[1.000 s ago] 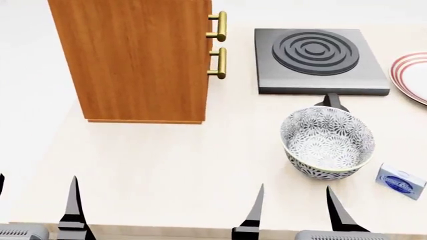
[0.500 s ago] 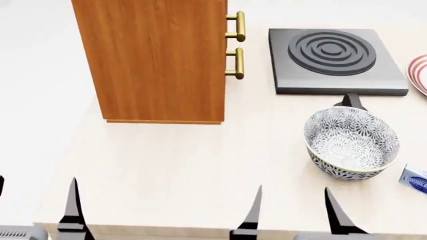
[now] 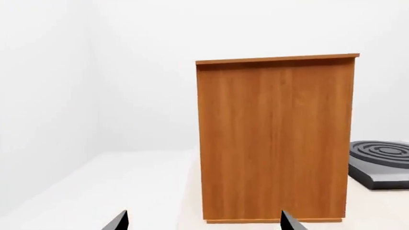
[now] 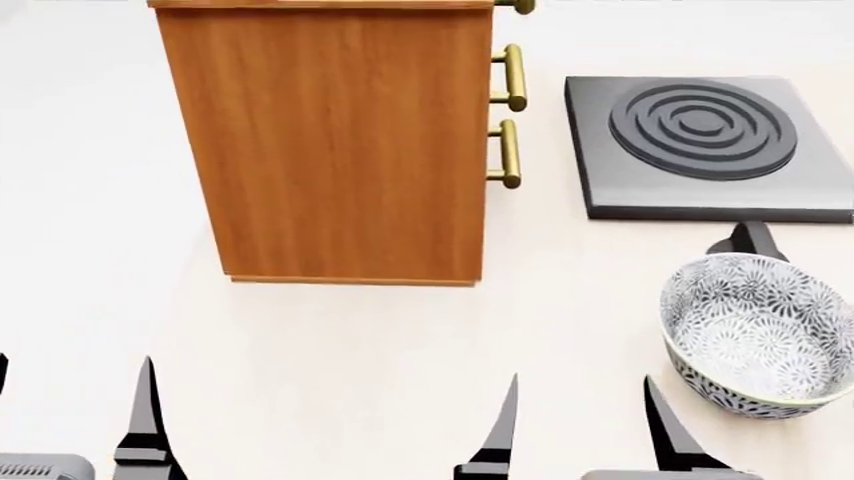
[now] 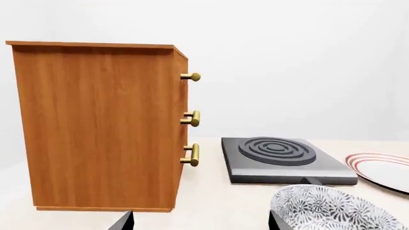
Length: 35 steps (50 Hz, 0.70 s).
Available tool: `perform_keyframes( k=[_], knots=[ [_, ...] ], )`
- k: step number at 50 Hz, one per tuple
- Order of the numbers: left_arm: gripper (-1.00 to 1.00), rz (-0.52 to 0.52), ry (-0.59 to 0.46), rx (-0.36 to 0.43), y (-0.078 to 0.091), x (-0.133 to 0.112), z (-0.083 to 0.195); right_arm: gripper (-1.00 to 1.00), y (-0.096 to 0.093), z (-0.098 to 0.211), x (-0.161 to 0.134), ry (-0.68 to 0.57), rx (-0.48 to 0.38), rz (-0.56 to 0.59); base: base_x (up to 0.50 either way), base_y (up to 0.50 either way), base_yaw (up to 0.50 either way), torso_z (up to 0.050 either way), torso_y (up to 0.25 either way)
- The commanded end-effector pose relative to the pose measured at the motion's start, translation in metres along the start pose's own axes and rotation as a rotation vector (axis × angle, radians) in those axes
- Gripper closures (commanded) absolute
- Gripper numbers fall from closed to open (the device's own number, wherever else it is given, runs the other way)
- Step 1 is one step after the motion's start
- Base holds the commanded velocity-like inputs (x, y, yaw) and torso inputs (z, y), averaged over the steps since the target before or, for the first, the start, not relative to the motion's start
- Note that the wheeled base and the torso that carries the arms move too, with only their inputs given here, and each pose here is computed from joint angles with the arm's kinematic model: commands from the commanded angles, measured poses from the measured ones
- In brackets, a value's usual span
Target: Put the bowl on the top of the cabinet.
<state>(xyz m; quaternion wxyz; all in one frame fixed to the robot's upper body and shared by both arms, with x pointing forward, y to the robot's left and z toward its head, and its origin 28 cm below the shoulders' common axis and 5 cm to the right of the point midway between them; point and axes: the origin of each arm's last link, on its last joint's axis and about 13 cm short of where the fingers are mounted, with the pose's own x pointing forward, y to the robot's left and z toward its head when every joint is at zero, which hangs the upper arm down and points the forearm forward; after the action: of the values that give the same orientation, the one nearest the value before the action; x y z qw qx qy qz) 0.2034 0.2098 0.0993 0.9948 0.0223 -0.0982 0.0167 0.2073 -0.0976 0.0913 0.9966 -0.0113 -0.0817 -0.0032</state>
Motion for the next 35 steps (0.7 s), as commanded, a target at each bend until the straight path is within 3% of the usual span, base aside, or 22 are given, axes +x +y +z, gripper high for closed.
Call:
perform_keyframes(
  k=[1,11,28,35],
  knots=[
    [-1.00,0.000,-0.001,0.002,0.0003,-0.0003,-0.0003,-1.00,-0.0004,0.0001,-0.0001,-0.001,0.004,0.000,0.43,0.22,0.00,0.000,0.000],
    [-1.00,-0.001,0.001,0.004,-0.0003,-0.0001,-0.0009,-1.00,-0.0002,-0.0015,0.0004,0.002,-0.003,-0.009,0.35,0.10,0.00,0.000,0.000],
    [-1.00,-0.003,0.001,0.003,-0.0005,-0.0001,-0.0016,-1.00,0.0001,-0.0008,-0.0003,-0.001,-0.006,-0.003,0.00,0.00,0.00,0.000,0.000],
    [-1.00,-0.002,0.001,0.003,-0.0004,-0.0002,-0.0016,-1.00,0.0004,-0.0011,-0.0004,0.002,-0.010,-0.003,0.46,0.00,0.00,0.000,0.000]
  ],
)
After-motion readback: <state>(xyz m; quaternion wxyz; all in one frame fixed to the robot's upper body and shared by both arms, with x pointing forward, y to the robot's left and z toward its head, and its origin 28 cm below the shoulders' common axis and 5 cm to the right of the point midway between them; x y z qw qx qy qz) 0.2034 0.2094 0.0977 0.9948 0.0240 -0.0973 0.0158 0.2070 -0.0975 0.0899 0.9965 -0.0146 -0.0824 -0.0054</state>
